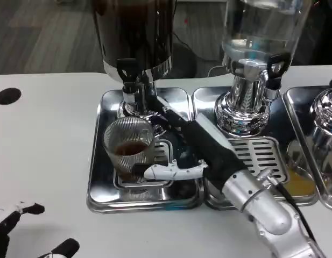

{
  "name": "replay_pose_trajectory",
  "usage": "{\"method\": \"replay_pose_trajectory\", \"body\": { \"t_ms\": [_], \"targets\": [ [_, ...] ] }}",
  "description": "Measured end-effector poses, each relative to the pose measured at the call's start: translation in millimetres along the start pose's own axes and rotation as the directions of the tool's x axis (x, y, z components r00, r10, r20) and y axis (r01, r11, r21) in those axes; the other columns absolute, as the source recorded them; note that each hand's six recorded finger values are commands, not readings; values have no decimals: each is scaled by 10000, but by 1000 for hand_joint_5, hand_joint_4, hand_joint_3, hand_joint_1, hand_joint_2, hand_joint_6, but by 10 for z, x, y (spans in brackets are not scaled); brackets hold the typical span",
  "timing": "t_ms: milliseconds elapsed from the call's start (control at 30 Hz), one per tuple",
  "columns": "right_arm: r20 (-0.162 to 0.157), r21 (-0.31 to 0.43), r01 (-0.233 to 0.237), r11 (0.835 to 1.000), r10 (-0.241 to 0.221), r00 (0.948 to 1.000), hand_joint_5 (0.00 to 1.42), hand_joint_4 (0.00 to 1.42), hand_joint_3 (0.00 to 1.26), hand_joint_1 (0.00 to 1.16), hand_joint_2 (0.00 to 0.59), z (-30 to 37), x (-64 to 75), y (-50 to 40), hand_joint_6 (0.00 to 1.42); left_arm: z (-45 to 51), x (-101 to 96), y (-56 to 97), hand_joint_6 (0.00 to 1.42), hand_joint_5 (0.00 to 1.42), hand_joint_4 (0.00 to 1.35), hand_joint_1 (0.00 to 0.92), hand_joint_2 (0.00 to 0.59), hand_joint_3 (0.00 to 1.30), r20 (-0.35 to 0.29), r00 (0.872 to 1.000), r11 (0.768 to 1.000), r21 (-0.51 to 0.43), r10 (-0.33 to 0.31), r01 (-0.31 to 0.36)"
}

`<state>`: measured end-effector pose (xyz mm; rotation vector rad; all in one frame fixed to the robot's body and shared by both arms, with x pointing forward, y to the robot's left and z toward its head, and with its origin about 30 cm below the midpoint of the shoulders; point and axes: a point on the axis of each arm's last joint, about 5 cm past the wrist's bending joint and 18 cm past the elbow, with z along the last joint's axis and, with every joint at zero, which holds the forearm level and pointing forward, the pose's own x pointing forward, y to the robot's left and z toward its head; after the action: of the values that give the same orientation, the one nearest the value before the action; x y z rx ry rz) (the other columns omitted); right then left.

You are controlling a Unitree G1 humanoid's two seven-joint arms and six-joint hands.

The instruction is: Grasp the cup under the faucet to collect the drink, then remove the cup.

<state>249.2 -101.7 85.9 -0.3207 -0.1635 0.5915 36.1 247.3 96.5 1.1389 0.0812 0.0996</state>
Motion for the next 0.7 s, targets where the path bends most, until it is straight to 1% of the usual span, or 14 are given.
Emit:
{"method": "replay_pose_trajectory", "body": {
  "t_ms": [100,167,267,500,600,700],
  "targets": [
    [-20,125,-195,9997,196,9998,204,163,121,808,72,-2,70,66,155,-12,-3,-1,156,356,306,0,79,420,-14,10000,10000,-30,-17,17],
    [88,102,-229,9997,228,9997,224,181,139,806,79,9,117,66,166,-25,-6,1,156,359,307,0,80,420,-46,10000,10000,-4,-41,41],
    [129,208,-284,9994,281,9995,229,189,148,814,75,4,164,88,168,-44,-6,3,159,361,308,0,80,420,-136,9999,10000,-91,-35,34],
    [104,438,-326,9985,322,9994,220,138,138,822,75,-42,197,118,106,-57,16,1,167,363,308,3,80,420,-87,9999,9999,-50,-91,91],
    [16,499,-377,9980,376,9993,220,135,134,824,75,-64,207,135,104,-64,33,16,170,372,316,5,80,420,2,9999,9999,43,-157,157],
    [-70,503,-375,9980,379,9993,239,160,134,841,76,-83,206,141,132,-65,38,19,171,373,317,5,80,420,8,9998,9998,50,-190,190]
  ]
}}
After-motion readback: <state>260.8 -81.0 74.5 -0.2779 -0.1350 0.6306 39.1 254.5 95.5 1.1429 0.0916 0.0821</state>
